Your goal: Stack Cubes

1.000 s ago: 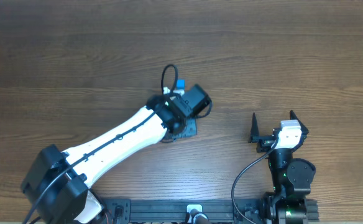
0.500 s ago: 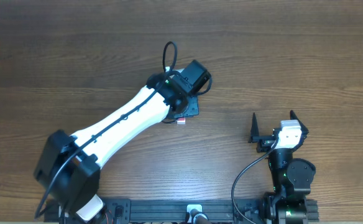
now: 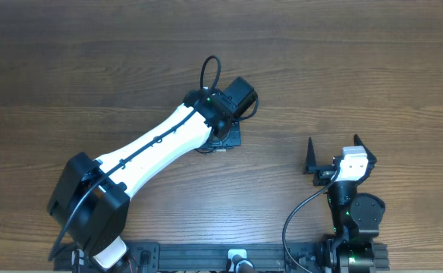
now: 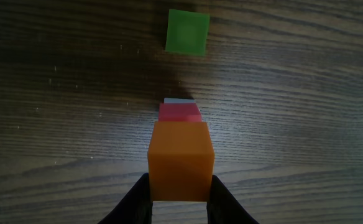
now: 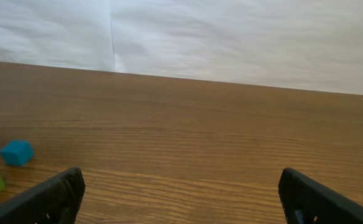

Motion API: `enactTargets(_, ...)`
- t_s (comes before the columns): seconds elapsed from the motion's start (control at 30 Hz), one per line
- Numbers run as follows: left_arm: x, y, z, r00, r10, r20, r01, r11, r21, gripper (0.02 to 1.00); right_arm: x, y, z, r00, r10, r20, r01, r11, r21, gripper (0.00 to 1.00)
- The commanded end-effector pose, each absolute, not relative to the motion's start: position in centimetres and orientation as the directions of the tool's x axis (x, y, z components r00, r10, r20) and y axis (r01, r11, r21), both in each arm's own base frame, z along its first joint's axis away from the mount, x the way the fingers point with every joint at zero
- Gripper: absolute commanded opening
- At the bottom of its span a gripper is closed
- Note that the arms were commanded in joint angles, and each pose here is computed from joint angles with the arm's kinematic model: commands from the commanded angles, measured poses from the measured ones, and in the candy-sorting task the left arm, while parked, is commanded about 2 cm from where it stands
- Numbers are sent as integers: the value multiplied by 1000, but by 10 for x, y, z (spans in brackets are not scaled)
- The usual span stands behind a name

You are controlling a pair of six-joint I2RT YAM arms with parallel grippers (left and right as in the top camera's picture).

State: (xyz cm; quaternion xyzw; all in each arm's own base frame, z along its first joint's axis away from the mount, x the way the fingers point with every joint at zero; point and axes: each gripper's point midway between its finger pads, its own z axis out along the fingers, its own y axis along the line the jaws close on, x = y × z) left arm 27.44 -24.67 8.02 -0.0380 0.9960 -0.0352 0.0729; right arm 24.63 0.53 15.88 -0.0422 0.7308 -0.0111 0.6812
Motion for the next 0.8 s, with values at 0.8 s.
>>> enactTargets(0.8,278,-249,74,-992,-67,-105,-58,994,-88,91,246,5,157,-68,-75,-995,-42,997,-72,991)
